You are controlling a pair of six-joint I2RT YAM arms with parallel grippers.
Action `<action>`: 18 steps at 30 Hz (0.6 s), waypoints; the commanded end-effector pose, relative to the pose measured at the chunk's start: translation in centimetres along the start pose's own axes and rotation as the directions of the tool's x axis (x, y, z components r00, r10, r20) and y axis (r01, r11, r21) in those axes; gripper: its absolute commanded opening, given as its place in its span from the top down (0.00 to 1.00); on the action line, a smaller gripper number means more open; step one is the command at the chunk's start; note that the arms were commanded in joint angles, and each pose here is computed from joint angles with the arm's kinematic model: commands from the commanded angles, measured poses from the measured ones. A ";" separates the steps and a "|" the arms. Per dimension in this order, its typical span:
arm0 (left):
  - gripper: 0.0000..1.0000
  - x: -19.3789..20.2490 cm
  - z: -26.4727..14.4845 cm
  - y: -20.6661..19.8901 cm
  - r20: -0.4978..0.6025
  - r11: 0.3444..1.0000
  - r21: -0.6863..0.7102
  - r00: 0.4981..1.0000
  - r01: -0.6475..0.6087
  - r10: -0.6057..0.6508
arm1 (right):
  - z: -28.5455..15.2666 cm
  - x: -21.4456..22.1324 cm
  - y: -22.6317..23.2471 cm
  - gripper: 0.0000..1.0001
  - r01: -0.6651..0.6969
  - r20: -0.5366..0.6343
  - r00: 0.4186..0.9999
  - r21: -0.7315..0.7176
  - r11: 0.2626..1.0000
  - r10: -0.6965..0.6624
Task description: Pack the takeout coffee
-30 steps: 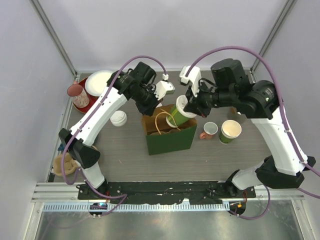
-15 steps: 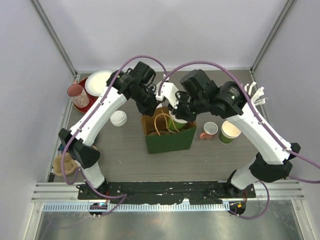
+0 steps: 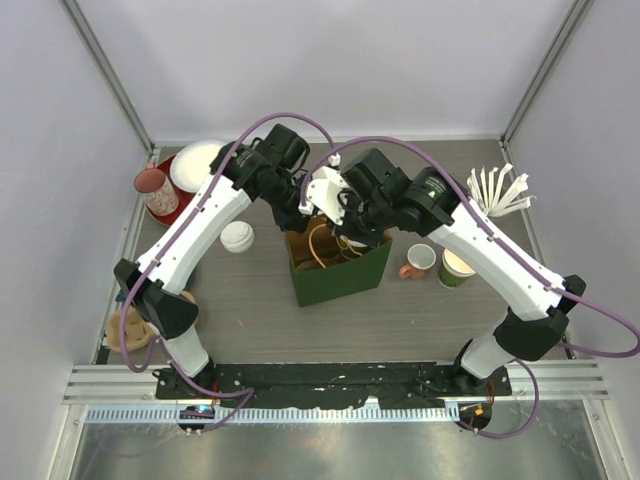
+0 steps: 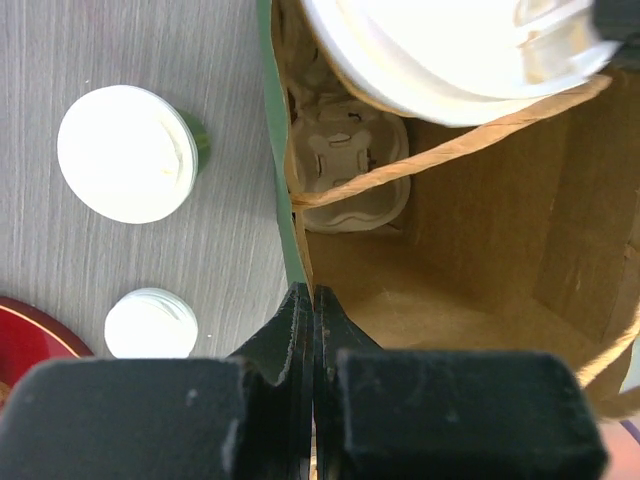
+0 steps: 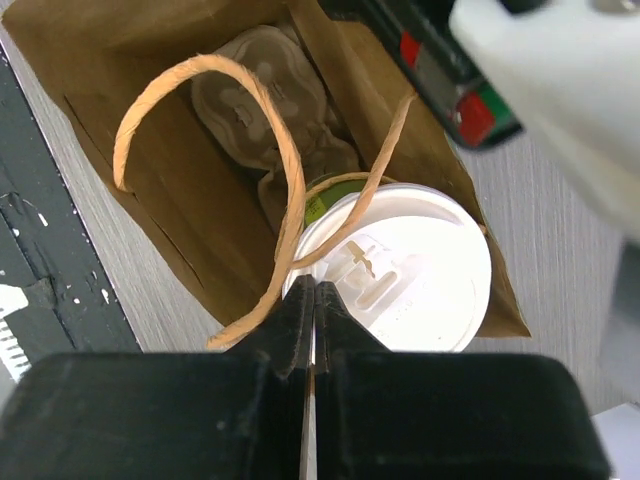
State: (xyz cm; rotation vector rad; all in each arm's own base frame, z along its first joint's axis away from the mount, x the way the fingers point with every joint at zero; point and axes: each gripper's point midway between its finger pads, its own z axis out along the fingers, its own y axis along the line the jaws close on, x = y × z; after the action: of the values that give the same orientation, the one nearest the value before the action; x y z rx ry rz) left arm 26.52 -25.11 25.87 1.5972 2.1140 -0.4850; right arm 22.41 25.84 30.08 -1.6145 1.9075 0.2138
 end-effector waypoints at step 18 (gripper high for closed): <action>1.00 4.3 -3.9 -7.7 -0.073 0.953 0.297 0.997 0.057 -0.036 | 0.0 2.8 6.1 0.99 0.043 -0.073 0.996 -0.142 0.989 -0.054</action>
State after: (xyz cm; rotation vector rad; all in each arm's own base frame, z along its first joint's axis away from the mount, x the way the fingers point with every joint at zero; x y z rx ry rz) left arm 25.07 -24.85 26.15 1.6735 2.0281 -0.5744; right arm 18.48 26.89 26.93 -1.7964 1.8949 0.2486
